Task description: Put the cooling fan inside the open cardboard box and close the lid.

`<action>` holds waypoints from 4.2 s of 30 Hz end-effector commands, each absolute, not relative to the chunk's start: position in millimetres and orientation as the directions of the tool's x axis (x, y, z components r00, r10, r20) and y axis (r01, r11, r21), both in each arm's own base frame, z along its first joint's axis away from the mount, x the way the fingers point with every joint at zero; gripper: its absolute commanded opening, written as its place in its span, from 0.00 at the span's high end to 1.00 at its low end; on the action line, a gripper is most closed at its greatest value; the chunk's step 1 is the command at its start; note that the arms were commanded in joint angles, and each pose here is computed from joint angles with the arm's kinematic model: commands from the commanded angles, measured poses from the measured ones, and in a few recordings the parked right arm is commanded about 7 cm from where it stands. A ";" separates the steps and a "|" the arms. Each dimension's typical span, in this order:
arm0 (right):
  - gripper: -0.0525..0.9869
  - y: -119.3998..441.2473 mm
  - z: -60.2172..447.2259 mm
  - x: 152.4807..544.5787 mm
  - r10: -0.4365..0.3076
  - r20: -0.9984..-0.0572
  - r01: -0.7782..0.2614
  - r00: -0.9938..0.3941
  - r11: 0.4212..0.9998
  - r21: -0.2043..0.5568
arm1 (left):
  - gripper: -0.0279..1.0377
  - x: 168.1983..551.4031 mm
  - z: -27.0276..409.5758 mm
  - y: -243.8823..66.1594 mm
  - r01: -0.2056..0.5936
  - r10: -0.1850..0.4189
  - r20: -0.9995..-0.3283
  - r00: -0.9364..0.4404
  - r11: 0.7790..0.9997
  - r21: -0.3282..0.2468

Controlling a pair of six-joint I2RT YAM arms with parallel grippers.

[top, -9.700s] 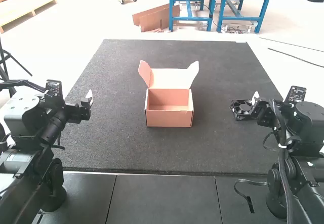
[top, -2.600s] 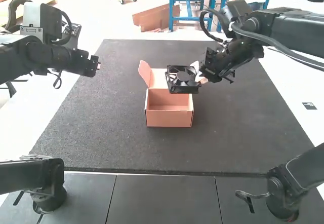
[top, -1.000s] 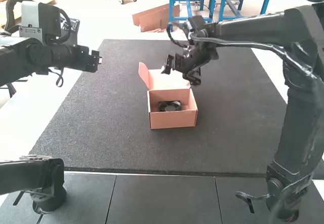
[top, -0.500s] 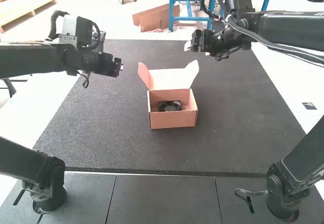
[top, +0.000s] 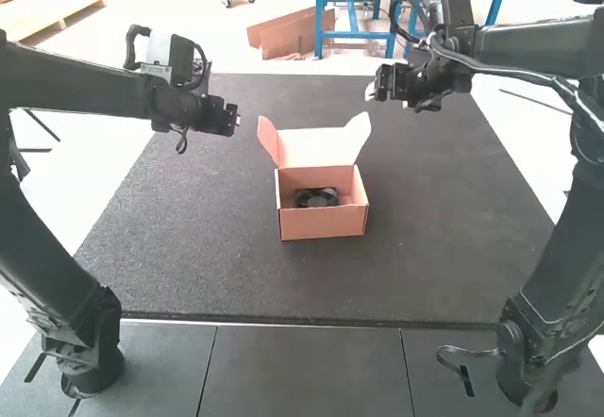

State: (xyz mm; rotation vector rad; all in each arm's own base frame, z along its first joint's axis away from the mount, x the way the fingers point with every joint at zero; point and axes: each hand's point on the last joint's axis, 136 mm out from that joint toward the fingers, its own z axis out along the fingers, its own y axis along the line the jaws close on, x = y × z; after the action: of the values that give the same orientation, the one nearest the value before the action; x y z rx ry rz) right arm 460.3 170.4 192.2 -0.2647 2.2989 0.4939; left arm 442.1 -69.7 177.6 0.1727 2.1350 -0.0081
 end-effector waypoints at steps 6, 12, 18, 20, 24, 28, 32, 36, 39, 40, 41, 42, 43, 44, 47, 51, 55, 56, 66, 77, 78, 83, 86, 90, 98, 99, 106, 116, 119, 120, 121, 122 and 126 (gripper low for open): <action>0.08 190.2 206.8 471.1 -0.051 -0.701 -0.407 -0.712 0.843 0.351 | 0.06 466.9 181.9 -82.4 0.131 0.059 -0.846 -0.530 0.991 -0.013; 0.08 197.0 203.6 472.6 -0.063 -0.668 -0.417 -0.741 0.823 0.385 | 0.06 474.3 172.0 -90.2 0.157 0.062 -0.829 -0.556 0.987 -0.032; 0.09 197.2 182.2 470.4 -0.088 -0.603 -0.401 -0.793 0.820 0.408 | 0.06 473.0 163.4 -115.9 0.259 0.043 -0.810 -0.585 0.956 -0.136; 0.09 193.0 177.1 471.7 -0.088 -0.588 -0.391 -0.804 0.824 0.410 | 0.06 473.4 161.0 -120.8 0.279 0.042 -0.808 -0.588 0.948 -0.153; 0.09 191.1 172.7 474.3 -0.085 -0.574 -0.381 -0.815 0.824 0.419 | 0.06 474.9 160.4 -128.7 0.310 0.038 -0.808 -0.588 0.933 -0.182; 0.10 188.1 167.9 476.6 -0.084 -0.564 -0.375 -0.822 0.824 0.424 | 0.06 474.9 162.6 -143.7 0.338 0.029 -0.805 -0.592 0.916 -0.215; 0.14 187.0 159.2 477.7 -0.089 -0.550 -0.370 -0.830 0.826 0.426 | 0.06 475.8 166.2 -157.2 0.368 0.029 -0.814 -0.580 0.901 -0.230; 0.21 186.9 149.3 479.6 -0.099 -0.536 -0.368 -0.838 0.829 0.422 | 0.06 476.8 169.5 -170.4 0.395 0.040 -0.818 -0.573 0.889 -0.233; 0.32 187.2 147.1 481.8 -0.114 -0.544 -0.382 -0.831 0.827 0.411 | 0.06 477.7 172.0 -176.0 0.404 0.045 -0.821 -0.569 0.885 -0.231; 0.37 187.0 147.6 482.2 -0.115 -0.546 -0.384 -0.830 0.828 0.409 | 0.06 478.2 172.6 -177.0 0.406 0.045 -0.822 -0.568 0.884 -0.231; 0.42 186.9 146.9 482.7 -0.115 -0.546 -0.383 -0.830 0.829 0.408 | 0.06 478.5 172.5 -177.1 0.406 0.045 -0.822 -0.568 0.884 -0.231; 0.47 186.9 146.6 482.6 -0.116 -0.547 -0.384 -0.829 0.829 0.407 | 0.06 479.1 171.7 -177.0 0.404 0.046 -0.821 -0.569 0.885 -0.231; 0.52 187.7 146.8 482.6 -0.117 -0.548 -0.386 -0.828 0.828 0.407 | 0.06 479.2 170.9 -177.0 0.403 0.045 -0.820 -0.571 0.885 -0.232; 0.57 187.5 146.7 482.8 -0.117 -0.548 -0.386 -0.828 0.829 0.406 | 0.06 479.7 171.2 -177.1 0.404 0.046 -0.820 -0.570 0.885 -0.231; 0.65 187.5 147.1 483.5 -0.120 -0.552 -0.388 -0.825 0.831 0.399 | 0.06 479.7 169.4 -177.1 0.403 0.047 -0.818 -0.574 0.885 -0.232; 0.68 189.1 148.1 483.8 -0.125 -0.557 -0.395 -0.821 0.829 0.396 | 0.06 478.7 167.4 -176.8 0.401 0.048 -0.814 -0.578 0.886 -0.233; 0.74 189.5 149.1 485.2 -0.126 -0.565 -0.400 -0.816 0.828 0.393 | 0.06 478.7 166.3 -176.8 0.401 0.049 -0.813 -0.580 0.886 -0.233; 0.75 190.3 150.3 485.4 -0.130 -0.570 -0.406 -0.812 0.826 0.390 | 0.06 478.7 165.6 -176.8 0.401 0.049 -0.813 -0.581 0.886 -0.233; 0.82 192.3 157.1 487.1 -0.161 -0.599 -0.442 -0.784 0.823 0.358 | 0.06 477.1 162.0 -176.4 0.398 0.052 -0.805 -0.592 0.887 -0.235; 0.88 197.8 183.3 474.7 -0.210 -0.644 -0.494 -0.736 0.817 0.298 | 0.06 473.3 161.4 -175.6 0.395 0.058 -0.793 -0.606 0.887 -0.238; 0.88 198.3 186.5 471.6 -0.218 -0.646 -0.501 -0.732 0.815 0.292 | 0.06 471.8 161.5 -176.0 0.395 0.060 -0.789 -0.611 0.887 -0.239; 0.89 204.3 195.9 455.1 -0.245 -0.656 -0.530 -0.714 0.801 0.278 | 0.06 463.7 163.9 -176.9 0.399 0.069 -0.782 -0.620 0.885 -0.238; 0.91 211.1 198.2 442.0 -0.261 -0.658 -0.547 -0.706 0.792 0.273 | 0.06 459.7 164.2 -175.8 0.398 0.073 -0.775 -0.627 0.886 -0.239; 0.91 217.2 189.7 424.9 -0.293 -0.643 -0.559 -0.708 0.788 0.256 | 0.06 455.7 169.0 -175.5 0.402 0.074 -0.780 -0.621 0.885 -0.236; 0.91 220.2 170.7 400.5 -0.339 -0.633 -0.576 -0.696 0.790 0.210 | 0.06 448.5 171.5 -172.7 0.401 0.072 -0.782 -0.619 0.885 -0.236; 0.91 220.4 168.9 398.9 -0.343 -0.634 -0.577 -0.693 0.791 0.203 | 0.06 447.4 170.9 -172.4 0.401 0.072 -0.781 -0.620 0.885 -0.236; 0.91 218.0 167.5 392.0 -0.346 -0.645 -0.577 -0.681 0.796 0.182 | 0.06 437.1 162.7 -175.7 0.409 0.082 -0.772 -0.630 0.881 -0.240; 0.91 213.3 160.1 386.0 -0.340 -0.639 -0.568 -0.690 0.801 0.188 | 0.06 421.8 160.5 -203.7 0.472 0.127 -0.772 -0.623 0.848 -0.241; 0.91 212.2 152.9 381.1 -0.344 -0.625 -0.566 -0.701 0.801 0.194 | 0.06 420.2 158.3 -203.1 0.471 0.130 -0.768 -0.628 0.849 -0.241; 0.91 212.0 151.0 378.9 -0.346 -0.622 -0.567 -0.702 0.801 0.194 | 0.06 418.9 156.8 -202.6 0.470 0.133 -0.764 -0.631 0.849 -0.241; 0.91 212.0 150.8 377.1 -0.346 -0.625 -0.569 -0.700 0.800 0.194 | 0.06 417.7 155.6 -202.2 0.470 0.136 -0.761 -0.634 0.849 -0.240; 0.91 211.5 149.4 375.9 -0.343 -0.626 -0.567 -0.700 0.800 0.195 | 0.06 416.0 153.9 -202.8 0.471 0.139 -0.759 -0.637 0.849 -0.240; 0.91 207.8 140.9 368.5 -0.344 -0.619 -0.563 -0.706 0.803 0.196 | 0.06 411.3 149.3 -201.3 0.472 0.142 -0.755 -0.640 0.848 -0.241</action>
State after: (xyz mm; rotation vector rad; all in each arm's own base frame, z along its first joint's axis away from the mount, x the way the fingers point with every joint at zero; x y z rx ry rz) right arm 378.8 200.7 133.8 -0.6420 2.4360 0.4772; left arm 416.0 -196.5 132.6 0.4156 2.2898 -0.5265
